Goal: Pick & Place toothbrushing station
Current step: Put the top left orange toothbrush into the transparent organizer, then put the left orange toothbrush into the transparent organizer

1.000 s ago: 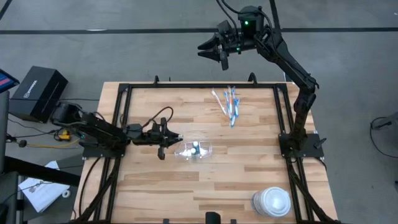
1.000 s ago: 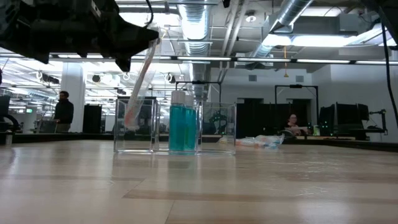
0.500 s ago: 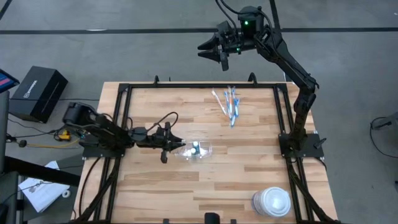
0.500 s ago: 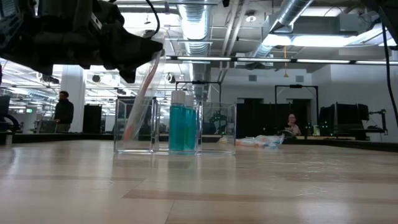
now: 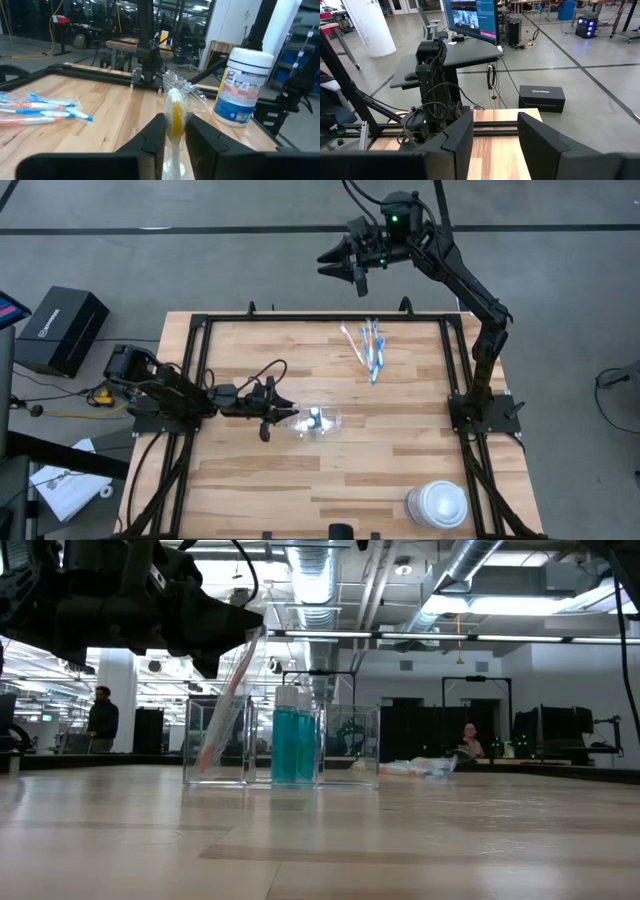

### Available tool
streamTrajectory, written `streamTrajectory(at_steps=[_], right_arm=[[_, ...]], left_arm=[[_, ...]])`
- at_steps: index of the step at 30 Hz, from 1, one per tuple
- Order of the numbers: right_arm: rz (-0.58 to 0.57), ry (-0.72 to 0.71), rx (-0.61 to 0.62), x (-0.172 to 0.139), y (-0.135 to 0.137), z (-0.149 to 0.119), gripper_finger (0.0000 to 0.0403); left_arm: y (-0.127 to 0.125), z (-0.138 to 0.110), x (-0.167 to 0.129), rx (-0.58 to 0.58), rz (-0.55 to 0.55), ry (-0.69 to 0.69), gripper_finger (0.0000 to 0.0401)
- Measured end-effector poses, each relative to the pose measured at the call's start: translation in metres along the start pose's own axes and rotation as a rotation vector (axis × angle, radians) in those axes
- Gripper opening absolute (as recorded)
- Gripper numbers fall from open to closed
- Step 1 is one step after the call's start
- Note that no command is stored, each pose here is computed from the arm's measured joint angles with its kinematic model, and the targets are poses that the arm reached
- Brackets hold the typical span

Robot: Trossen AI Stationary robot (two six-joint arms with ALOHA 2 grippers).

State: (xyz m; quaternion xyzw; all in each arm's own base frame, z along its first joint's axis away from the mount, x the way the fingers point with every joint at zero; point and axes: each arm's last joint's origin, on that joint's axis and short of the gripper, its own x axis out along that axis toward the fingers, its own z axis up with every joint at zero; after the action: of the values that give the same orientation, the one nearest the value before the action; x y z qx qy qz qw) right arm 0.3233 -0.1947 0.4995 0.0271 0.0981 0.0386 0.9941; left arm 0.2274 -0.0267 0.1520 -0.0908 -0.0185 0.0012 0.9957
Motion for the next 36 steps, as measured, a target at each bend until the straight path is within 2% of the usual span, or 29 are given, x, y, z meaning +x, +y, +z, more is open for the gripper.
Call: streamTrajectory(at_steps=[11, 19, 26, 32, 34, 36], right_arm=[[0.000, -0.002, -0.002, 0.000, 0.000, 0.000, 0.0153], [-0.004, -0.027, -0.032, 0.000, -0.001, 0.003, 0.0161], [-0.018, -0.098, -0.017, -0.004, -0.006, 0.011, 0.0165], [0.012, -0.170, 0.015, -0.010, -0.010, 0.018, 0.0164], [-0.040, -0.159, 0.079, -0.012, -0.015, 0.016, 0.0163], [-0.153, -0.106, 0.150, -0.016, -0.023, 0.009, 0.0161]], left_arm=[[-0.001, 0.006, 0.000, -0.050, -0.010, -0.061, 0.0156], [0.002, 0.027, -0.005, -0.071, 0.005, -0.177, 0.0206], [0.018, 0.064, -0.016, -0.173, 0.109, -0.367, 0.0206], [0.026, 0.088, -0.017, -0.186, 0.157, -0.386, 0.0197], [0.030, 0.095, -0.018, -0.188, 0.173, -0.406, 0.0195], [0.037, 0.102, -0.020, -0.206, 0.198, -0.439, 0.0193]])
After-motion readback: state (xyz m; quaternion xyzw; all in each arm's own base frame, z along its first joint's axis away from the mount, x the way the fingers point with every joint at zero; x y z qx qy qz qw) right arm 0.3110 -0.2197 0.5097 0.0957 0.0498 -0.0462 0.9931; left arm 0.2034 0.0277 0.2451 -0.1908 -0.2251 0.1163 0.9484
